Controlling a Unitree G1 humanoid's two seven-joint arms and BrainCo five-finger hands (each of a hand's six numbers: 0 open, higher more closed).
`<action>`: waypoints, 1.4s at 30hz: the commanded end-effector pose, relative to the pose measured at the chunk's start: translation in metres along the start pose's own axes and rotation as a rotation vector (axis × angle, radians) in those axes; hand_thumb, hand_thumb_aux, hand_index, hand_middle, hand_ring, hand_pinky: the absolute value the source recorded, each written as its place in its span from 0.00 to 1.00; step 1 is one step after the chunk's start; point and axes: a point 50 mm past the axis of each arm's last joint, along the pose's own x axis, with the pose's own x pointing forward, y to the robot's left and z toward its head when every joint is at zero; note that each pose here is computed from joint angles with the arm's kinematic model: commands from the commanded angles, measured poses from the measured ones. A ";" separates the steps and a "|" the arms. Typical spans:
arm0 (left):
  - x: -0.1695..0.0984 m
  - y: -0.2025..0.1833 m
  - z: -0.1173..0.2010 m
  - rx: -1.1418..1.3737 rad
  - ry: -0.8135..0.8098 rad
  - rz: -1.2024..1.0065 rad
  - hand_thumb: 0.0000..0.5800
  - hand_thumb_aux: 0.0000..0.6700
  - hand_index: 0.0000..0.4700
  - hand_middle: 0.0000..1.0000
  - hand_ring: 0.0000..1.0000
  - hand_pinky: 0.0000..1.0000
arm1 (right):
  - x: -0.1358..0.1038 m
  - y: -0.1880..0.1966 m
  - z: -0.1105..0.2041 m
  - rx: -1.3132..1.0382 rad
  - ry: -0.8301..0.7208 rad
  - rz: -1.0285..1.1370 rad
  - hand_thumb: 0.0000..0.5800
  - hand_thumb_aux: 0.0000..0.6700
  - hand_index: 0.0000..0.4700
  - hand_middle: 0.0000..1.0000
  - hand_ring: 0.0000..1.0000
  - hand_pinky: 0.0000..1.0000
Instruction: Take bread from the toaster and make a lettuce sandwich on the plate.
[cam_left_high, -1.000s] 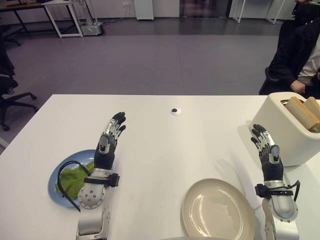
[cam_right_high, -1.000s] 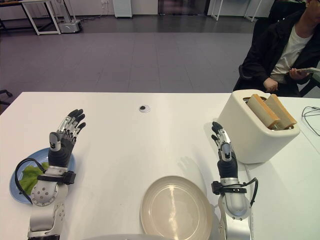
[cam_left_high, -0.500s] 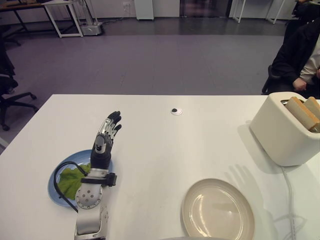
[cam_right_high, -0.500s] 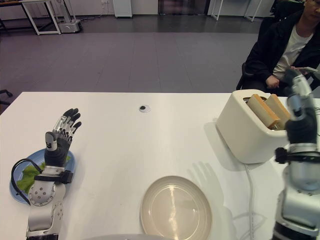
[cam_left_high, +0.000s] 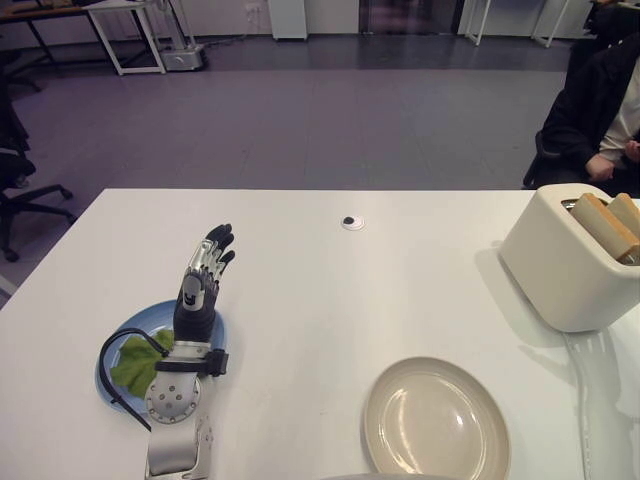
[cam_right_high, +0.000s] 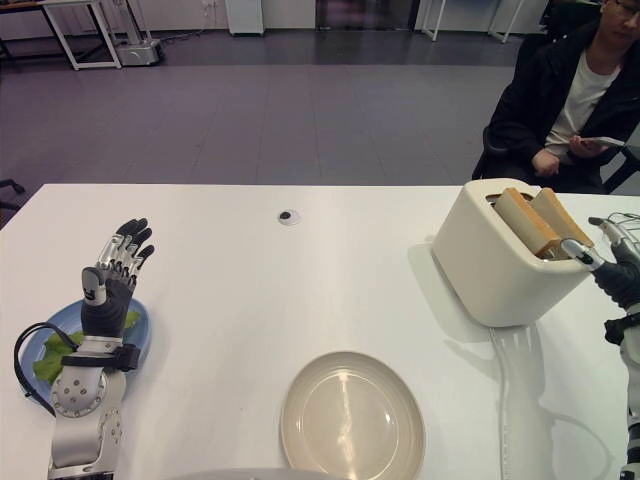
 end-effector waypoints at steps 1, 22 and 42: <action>-0.001 0.003 0.001 0.024 0.003 0.001 0.00 0.00 0.00 0.00 0.00 0.00 | 0.006 0.008 0.002 0.001 -0.003 0.014 0.08 0.04 0.04 0.00 0.00 0.00; -0.002 0.004 0.001 0.023 0.003 -0.001 0.00 0.00 0.00 0.00 0.00 0.00 | 0.016 -0.005 0.006 0.050 -0.028 -0.129 1.00 1.00 1.00 0.00 0.00 0.00; -0.002 0.000 0.001 0.015 0.003 -0.005 0.00 0.00 0.00 0.00 0.00 0.00 | -0.016 -0.073 0.125 0.766 -0.451 -0.268 1.00 1.00 1.00 0.00 0.00 0.00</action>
